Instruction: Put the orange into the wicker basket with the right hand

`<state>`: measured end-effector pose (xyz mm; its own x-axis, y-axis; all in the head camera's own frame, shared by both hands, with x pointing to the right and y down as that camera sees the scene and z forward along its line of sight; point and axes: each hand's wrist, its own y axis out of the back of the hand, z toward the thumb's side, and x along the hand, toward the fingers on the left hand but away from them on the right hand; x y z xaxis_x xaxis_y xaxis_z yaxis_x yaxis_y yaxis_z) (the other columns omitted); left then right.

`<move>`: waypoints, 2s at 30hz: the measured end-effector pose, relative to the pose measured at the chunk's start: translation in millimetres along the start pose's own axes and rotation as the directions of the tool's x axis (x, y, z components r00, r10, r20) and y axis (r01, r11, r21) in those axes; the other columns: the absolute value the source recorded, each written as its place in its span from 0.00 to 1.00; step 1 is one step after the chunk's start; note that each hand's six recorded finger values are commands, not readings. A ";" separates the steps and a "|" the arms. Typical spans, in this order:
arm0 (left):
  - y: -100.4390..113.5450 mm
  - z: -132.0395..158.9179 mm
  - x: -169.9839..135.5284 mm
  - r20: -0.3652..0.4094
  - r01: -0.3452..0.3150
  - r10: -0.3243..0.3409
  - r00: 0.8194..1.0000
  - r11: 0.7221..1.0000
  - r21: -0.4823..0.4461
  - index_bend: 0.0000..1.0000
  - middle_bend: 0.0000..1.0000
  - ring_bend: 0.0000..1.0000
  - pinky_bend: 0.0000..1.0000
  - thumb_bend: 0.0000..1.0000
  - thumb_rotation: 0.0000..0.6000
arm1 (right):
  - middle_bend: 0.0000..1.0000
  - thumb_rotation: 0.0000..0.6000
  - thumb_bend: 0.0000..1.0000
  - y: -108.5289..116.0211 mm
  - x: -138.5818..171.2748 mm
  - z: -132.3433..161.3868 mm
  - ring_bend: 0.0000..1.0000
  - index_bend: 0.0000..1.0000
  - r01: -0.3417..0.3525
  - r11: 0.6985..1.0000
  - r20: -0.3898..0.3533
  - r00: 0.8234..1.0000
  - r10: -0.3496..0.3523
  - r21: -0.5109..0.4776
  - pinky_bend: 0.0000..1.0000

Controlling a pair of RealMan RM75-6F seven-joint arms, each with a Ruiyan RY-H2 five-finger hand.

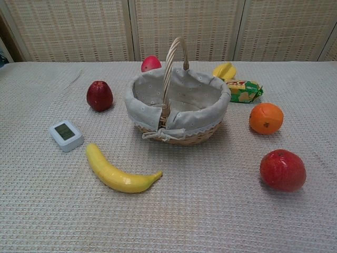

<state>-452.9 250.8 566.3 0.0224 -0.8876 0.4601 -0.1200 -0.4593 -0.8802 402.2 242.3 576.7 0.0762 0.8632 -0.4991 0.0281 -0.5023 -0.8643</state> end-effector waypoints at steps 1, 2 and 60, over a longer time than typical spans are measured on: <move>0.1 0.0 -0.1 0.000 -0.001 0.001 1.000 1.000 0.000 0.00 0.00 0.00 0.07 0.35 1.00 | 0.00 1.00 0.15 0.0 0.0 0.1 0.00 0.00 0.000 1.000 0.000 1.000 0.000 -0.001 0.03; 0.0 -0.2 0.0 0.000 -0.001 0.001 1.000 1.000 0.001 0.00 0.00 0.00 0.07 0.35 1.00 | 0.00 1.00 0.15 0.1 0.0 0.3 0.00 0.00 0.000 1.000 -0.001 1.000 0.000 -0.003 0.03; -1.6 -6.0 1.7 -0.035 0.033 -0.035 0.999 0.998 -0.047 0.00 0.00 0.00 0.07 0.35 1.00 | 0.00 1.00 0.07 -68.7 -195.1 158.7 0.00 0.00 -0.277 0.960 0.148 0.948 0.280 -0.040 0.03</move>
<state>-458.6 250.2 569.2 -0.0086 -0.8691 0.4946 -0.1658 -0.4865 -0.8578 227.2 116.7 723.6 -0.0670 0.6855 -0.7250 0.0462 -0.7237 -0.6886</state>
